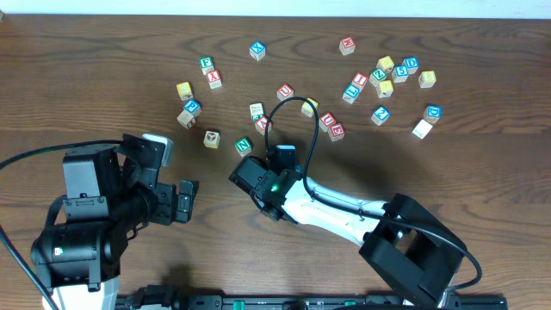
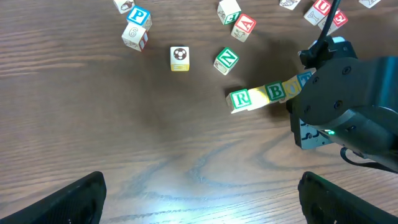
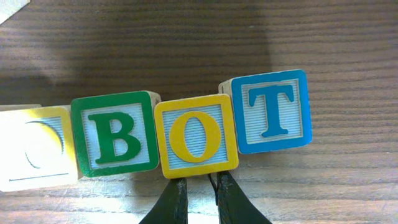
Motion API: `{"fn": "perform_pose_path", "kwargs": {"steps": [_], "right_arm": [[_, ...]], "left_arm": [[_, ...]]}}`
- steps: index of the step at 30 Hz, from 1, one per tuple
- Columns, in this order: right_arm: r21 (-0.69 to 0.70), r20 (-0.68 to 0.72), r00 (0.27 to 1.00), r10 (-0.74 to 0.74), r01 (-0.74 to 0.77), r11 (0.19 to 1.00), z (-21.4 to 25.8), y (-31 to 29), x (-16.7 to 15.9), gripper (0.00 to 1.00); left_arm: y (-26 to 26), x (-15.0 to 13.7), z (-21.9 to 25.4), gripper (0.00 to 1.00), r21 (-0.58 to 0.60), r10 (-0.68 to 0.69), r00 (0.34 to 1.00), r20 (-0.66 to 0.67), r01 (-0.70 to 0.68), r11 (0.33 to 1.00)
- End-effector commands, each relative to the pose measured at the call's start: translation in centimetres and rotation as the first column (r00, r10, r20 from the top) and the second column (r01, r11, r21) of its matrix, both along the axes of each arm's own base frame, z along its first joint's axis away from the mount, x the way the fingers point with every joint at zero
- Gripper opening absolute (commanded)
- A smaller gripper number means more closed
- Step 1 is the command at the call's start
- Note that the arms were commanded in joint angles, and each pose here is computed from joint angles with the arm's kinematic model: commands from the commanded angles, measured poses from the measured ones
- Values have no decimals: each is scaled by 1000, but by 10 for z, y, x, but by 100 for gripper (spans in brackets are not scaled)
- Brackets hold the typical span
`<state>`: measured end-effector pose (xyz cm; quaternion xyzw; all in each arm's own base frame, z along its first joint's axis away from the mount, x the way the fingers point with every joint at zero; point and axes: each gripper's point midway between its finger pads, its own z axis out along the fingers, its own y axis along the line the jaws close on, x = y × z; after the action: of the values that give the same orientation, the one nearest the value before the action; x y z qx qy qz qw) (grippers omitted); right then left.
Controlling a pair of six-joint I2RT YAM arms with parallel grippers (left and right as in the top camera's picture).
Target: Spell out ROBOT
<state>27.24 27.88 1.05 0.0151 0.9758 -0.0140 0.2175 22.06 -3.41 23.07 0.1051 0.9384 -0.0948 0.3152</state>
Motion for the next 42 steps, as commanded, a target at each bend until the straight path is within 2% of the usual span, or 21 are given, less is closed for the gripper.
{"fn": "perform_pose_path", "kwargs": {"steps": [1,25,34,42], "right_arm": [[-38,30,1000,-4,6,999,-1,-8,6,11],[-40,30,1000,-8,10,999,-3,-10,9,11],[-30,-67,998,9,-11,999,-9,-10,-8,1],[-35,-77,997,-14,11,999,10,-20,-16,1]], "left_arm": [[-1,0,3,97,-4,-9,1000,9,9,1000],[-1,0,3,97,-4,-9,1000,9,9,1000],[-1,0,3,97,-4,-9,1000,9,9,1000],[-1,0,3,97,-4,-9,1000,9,9,1000]]}}
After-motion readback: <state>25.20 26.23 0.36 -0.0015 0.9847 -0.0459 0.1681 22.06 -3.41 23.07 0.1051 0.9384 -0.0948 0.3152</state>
